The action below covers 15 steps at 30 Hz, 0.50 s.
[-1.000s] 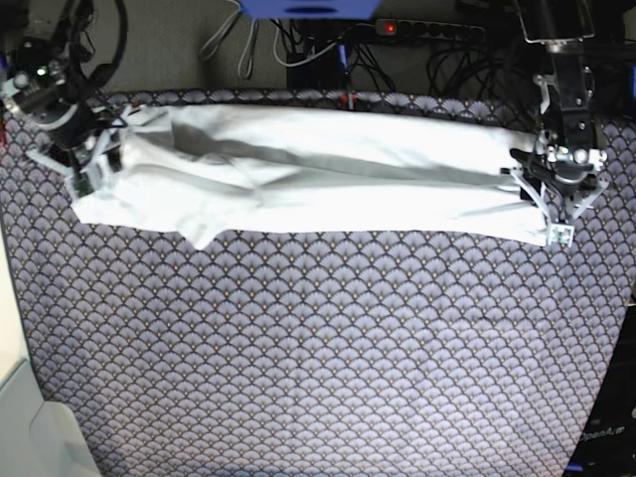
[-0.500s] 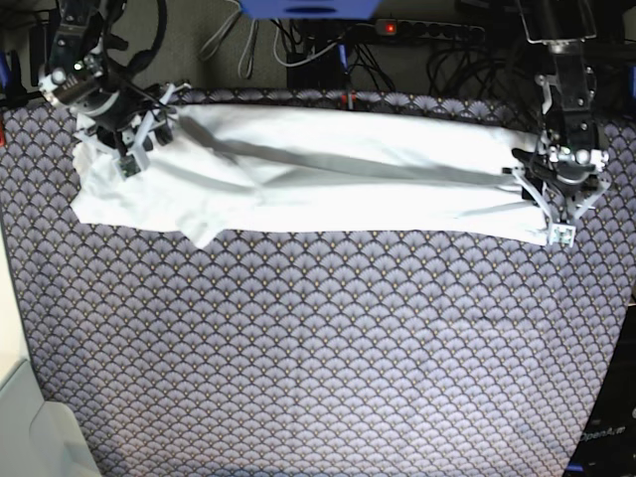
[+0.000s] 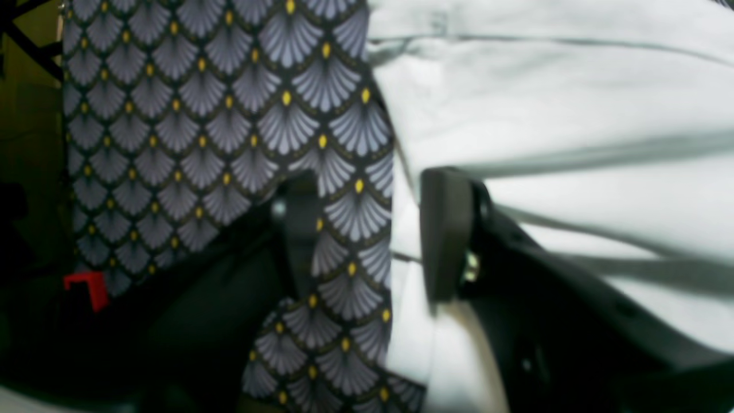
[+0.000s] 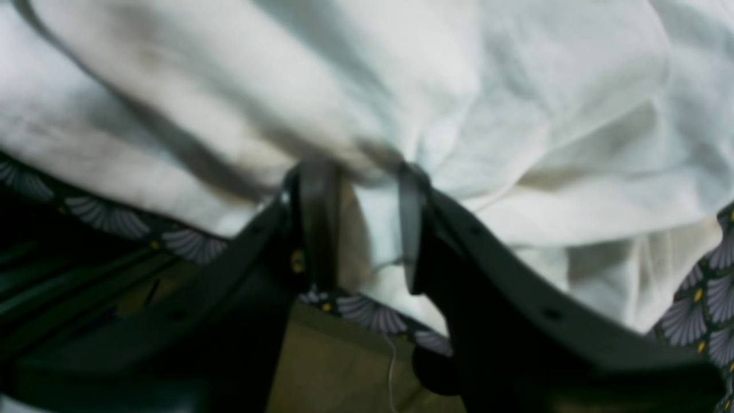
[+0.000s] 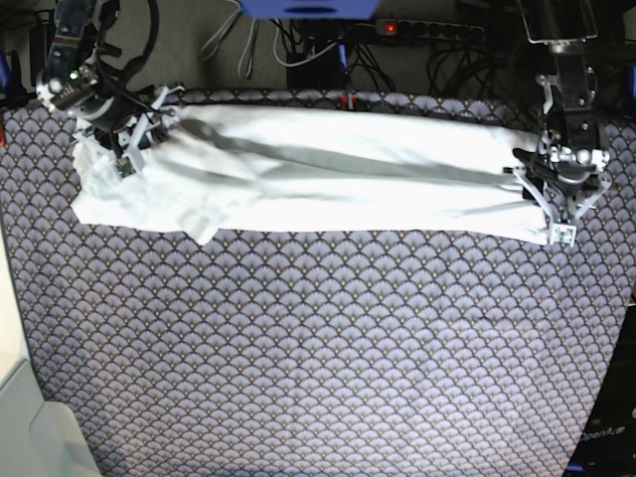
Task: Fold the T-shirt properly
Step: 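Move the right gripper back to the shirt corner and hold it, then shift the left gripper outward along the shirt end and regrasp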
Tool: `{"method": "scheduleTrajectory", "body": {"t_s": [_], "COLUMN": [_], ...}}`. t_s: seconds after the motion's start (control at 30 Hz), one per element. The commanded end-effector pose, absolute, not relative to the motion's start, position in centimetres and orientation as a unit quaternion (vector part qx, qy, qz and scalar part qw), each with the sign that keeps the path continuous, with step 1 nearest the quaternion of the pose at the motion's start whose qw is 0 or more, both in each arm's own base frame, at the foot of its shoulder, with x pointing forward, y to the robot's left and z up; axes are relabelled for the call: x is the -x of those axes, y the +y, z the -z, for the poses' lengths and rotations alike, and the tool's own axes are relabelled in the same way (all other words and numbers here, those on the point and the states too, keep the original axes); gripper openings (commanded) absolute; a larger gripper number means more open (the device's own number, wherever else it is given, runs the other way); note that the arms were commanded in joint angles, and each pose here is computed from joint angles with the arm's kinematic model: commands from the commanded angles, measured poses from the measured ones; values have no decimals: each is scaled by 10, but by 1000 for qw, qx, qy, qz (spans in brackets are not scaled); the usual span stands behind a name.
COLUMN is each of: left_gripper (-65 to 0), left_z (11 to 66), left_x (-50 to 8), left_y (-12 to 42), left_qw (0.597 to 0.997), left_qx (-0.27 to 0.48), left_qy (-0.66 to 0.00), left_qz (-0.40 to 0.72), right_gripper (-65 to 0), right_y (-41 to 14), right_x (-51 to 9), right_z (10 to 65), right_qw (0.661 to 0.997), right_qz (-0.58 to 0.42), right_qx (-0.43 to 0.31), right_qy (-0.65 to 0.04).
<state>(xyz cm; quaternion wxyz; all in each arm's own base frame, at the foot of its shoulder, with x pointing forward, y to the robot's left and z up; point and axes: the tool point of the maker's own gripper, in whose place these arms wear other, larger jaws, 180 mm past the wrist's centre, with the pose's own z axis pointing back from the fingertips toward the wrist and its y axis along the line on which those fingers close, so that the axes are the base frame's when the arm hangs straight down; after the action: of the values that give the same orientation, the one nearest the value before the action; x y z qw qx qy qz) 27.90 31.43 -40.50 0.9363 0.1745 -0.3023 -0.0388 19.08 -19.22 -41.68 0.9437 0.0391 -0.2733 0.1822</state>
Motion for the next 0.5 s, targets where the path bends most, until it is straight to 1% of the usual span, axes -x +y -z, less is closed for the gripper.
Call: {"method": "scheduleTrajectory", "body": {"t_s": [0.0, 0.07, 0.17, 0.3, 0.47], "left_gripper": [-365, -365, -365, -365, -365], "left_z": [389, 381, 369, 360, 358], "left_x": [-285, -288, -295, -288, -284], "left_y": [325, 321, 303, 316, 320], "left_qw": [927, 924, 921, 926, 928], "left_qx": [-196, -191, -150, -126, -98], "left_qy": [-318, -330, -352, -352, -357], "left_qz": [36, 39, 65, 46, 39], "right_gripper": [-461, -461, -461, -461, -461], "right_y": [-195, -195, -194, -194, -194], "right_x": [-194, -194, -194, -194, -194], "right_z": [412, 412, 412, 412, 412], "right_qw": [941, 941, 940, 940, 940], "right_qz": [-186, -186, -188, -188, -188], "right_qx": [-33, -33, -34, -34, -34], "right_qy": [-282, -282, -282, -282, -282]}}
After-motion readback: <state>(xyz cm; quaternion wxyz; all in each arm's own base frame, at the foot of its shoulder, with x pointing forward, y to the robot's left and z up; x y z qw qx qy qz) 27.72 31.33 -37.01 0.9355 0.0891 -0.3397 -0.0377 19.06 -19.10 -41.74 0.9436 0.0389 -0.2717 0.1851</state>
